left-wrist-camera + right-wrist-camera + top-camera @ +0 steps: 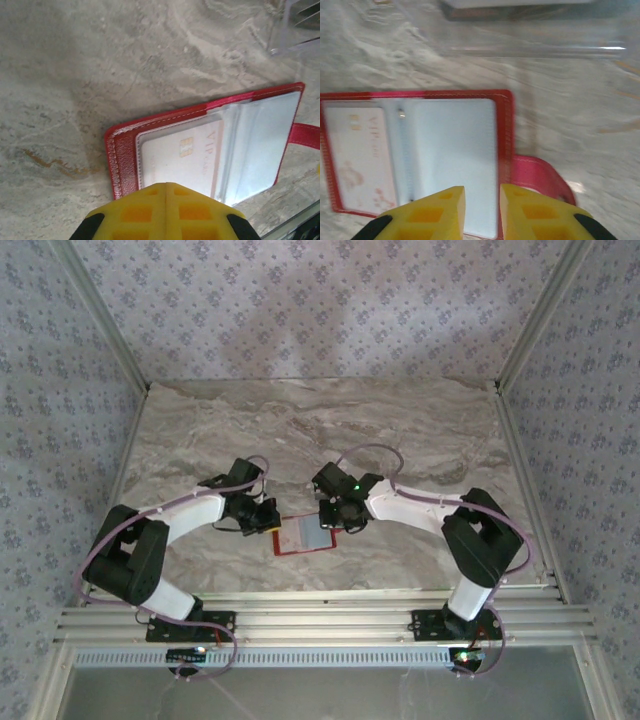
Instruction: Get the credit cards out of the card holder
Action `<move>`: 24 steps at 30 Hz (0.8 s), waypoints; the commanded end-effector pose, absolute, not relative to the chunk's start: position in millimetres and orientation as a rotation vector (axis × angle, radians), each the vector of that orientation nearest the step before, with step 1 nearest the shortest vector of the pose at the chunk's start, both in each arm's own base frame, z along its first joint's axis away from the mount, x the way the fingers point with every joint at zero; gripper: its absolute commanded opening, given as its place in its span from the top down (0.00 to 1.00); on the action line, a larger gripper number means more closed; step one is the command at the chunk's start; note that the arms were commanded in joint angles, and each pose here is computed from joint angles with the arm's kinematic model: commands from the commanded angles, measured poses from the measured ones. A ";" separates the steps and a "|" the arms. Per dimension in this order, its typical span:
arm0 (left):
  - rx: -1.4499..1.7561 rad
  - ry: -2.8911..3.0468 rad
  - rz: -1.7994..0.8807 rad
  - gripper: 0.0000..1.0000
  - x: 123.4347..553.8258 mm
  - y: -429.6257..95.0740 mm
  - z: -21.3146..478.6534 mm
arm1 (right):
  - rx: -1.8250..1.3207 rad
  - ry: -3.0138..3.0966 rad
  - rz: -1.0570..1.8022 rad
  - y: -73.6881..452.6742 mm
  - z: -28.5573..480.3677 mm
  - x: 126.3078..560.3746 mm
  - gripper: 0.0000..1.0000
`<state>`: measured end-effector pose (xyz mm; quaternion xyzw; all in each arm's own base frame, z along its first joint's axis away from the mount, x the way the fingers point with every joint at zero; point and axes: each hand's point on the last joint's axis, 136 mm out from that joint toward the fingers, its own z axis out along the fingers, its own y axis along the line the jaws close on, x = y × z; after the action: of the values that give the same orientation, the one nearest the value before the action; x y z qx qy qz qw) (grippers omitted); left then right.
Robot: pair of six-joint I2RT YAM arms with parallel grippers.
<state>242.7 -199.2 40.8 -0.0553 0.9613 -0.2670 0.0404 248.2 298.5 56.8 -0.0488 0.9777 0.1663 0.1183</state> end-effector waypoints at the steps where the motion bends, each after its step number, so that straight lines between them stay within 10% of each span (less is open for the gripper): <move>1: -0.138 2.925 -0.852 1.00 242.6 -204.2 57.6 | -0.152 2.834 0.777 338.4 61.5 245.8 0.76; 24: -0.095 3.069 -0.738 1.00 214.6 -201.5 17.0 | -0.222 2.886 0.963 380.8 41.4 242.5 0.76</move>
<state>224.3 -205.8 26.2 -0.0381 0.9676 -0.2495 0.0082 243.4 371.8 38.0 -0.0697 0.9481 0.3061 0.0515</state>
